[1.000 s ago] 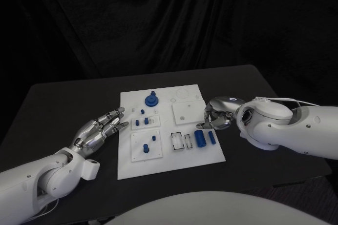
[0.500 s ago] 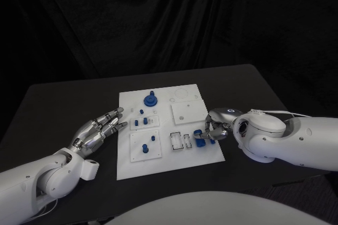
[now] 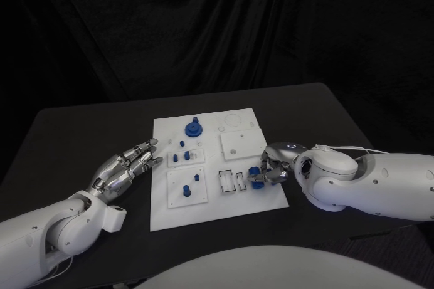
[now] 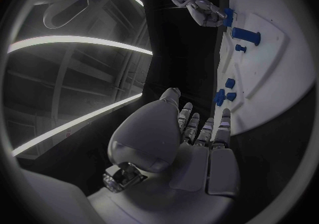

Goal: Assemble the parts on the task board

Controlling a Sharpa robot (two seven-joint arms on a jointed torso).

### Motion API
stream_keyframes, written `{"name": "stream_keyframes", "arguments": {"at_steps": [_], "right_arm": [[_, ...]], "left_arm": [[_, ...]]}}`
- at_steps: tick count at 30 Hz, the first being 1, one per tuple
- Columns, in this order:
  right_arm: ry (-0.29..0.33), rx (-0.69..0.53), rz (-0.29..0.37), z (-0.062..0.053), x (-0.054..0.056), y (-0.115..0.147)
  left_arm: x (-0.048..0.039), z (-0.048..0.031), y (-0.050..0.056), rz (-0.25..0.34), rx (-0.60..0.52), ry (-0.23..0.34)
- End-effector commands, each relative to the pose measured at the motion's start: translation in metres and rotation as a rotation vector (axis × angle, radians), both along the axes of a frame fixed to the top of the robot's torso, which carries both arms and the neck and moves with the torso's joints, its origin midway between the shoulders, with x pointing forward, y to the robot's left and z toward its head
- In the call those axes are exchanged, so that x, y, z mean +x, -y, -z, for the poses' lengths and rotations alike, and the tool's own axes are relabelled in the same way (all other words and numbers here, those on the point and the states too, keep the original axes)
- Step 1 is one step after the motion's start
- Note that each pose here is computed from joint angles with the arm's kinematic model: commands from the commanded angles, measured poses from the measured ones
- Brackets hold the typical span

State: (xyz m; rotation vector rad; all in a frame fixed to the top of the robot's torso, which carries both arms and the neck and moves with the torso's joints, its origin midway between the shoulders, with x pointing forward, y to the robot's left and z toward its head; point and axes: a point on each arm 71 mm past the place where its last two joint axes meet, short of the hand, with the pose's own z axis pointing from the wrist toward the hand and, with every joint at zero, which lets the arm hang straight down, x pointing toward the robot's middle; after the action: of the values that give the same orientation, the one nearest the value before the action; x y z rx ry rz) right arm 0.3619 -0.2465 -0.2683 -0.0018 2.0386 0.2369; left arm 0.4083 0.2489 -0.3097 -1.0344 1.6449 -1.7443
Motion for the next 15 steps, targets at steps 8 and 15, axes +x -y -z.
{"name": "stream_keyframes", "arguments": {"at_steps": [8,15], "right_arm": [[0.004,-0.020,0.012,0.008,0.005,-0.003],[-0.029,-0.056,0.019,0.014,0.006,-0.007]], "left_arm": [[-0.0008,0.0009,0.002,0.012,-0.016,-0.007],[-0.0015,0.0022,0.003,0.017,-0.015,-0.016]]}}
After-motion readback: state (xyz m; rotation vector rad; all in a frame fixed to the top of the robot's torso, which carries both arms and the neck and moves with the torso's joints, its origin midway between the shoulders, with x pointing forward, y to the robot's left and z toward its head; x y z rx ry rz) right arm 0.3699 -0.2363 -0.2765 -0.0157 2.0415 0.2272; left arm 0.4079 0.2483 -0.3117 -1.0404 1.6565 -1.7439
